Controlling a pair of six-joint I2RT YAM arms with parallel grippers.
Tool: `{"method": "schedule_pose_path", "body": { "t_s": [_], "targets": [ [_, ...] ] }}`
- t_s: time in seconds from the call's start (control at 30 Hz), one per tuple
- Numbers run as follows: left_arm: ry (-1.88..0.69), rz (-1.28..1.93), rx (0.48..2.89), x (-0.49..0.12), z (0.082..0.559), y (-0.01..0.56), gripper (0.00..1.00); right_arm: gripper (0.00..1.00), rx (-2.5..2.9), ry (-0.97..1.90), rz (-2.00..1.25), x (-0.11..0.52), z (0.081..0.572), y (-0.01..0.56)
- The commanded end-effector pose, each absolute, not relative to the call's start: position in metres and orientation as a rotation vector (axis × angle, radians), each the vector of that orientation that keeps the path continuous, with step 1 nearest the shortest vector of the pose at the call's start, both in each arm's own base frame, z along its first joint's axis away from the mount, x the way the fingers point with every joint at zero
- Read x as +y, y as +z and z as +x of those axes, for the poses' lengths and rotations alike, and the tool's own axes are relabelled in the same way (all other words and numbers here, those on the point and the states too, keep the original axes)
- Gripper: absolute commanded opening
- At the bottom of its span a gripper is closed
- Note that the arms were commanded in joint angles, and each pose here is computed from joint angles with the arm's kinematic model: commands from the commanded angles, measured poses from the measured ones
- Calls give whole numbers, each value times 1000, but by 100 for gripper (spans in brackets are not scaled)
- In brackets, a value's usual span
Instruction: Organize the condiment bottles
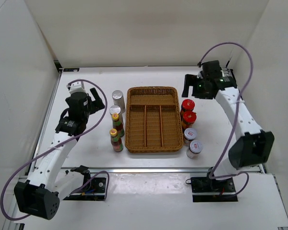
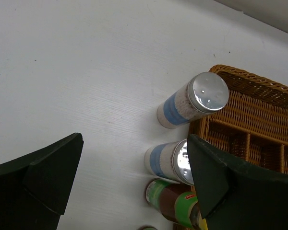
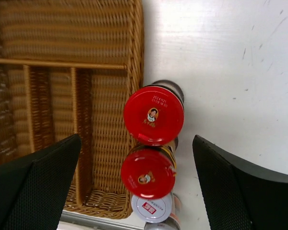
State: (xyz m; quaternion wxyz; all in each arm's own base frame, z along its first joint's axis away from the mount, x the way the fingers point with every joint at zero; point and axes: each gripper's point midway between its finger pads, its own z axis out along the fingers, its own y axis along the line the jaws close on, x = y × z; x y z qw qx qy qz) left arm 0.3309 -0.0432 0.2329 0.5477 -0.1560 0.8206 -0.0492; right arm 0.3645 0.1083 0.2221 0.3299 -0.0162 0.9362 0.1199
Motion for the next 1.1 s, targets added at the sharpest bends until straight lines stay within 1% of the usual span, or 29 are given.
{"method": "schedule_pose_path", "body": {
  "t_s": [0.0,0.1,0.2,0.3,0.43,0.47,0.5,0.53,0.63,0.67,0.77,0.8,0.83,0.9,0.93,1.07],
  "targets": [
    [-110,-383,1955,-43,331,232,100,100,2502,206,-1,104,368,212],
    [-100,-382,1977,-43,333,227,100,100,2568,187,-1,107,381,185],
    [-88,-389,1973,-41,333,227,100,100,2642,173,-1,112,381,160],
    [-79,-395,1971,-39,333,227,100,100,2675,163,-1,112,383,147],
    [-75,-394,1979,-39,332,223,100,86,2691,91,-14,111,384,137],
    [-75,-394,1979,-39,332,223,100,77,2689,79,-11,110,384,137],
    [-75,-394,1979,-39,332,223,100,71,2678,67,-7,108,387,140],
    [-75,-394,1979,-39,332,223,100,62,2663,72,-6,108,386,146],
    [-71,-394,1989,-39,333,220,100,45,2596,29,2,105,393,167],
    [-71,-394,1990,-39,333,220,100,35,2539,-14,14,101,396,184],
    [-71,-394,1990,-39,333,220,100,24,2424,-60,4,100,397,224],
    [-71,-394,1990,-39,333,220,100,18,2377,-76,-14,101,398,238],
    [-62,-399,1987,-38,333,220,100,15,2293,-84,-32,108,396,264],
    [-62,-399,1987,-38,333,220,100,9,2217,-79,-75,118,391,286],
    [-62,-399,1987,-38,333,220,100,7,2171,-43,-118,132,384,301],
    [-62,-399,1987,-38,333,220,100,1,2142,72,-229,166,369,314]
  ]
}}
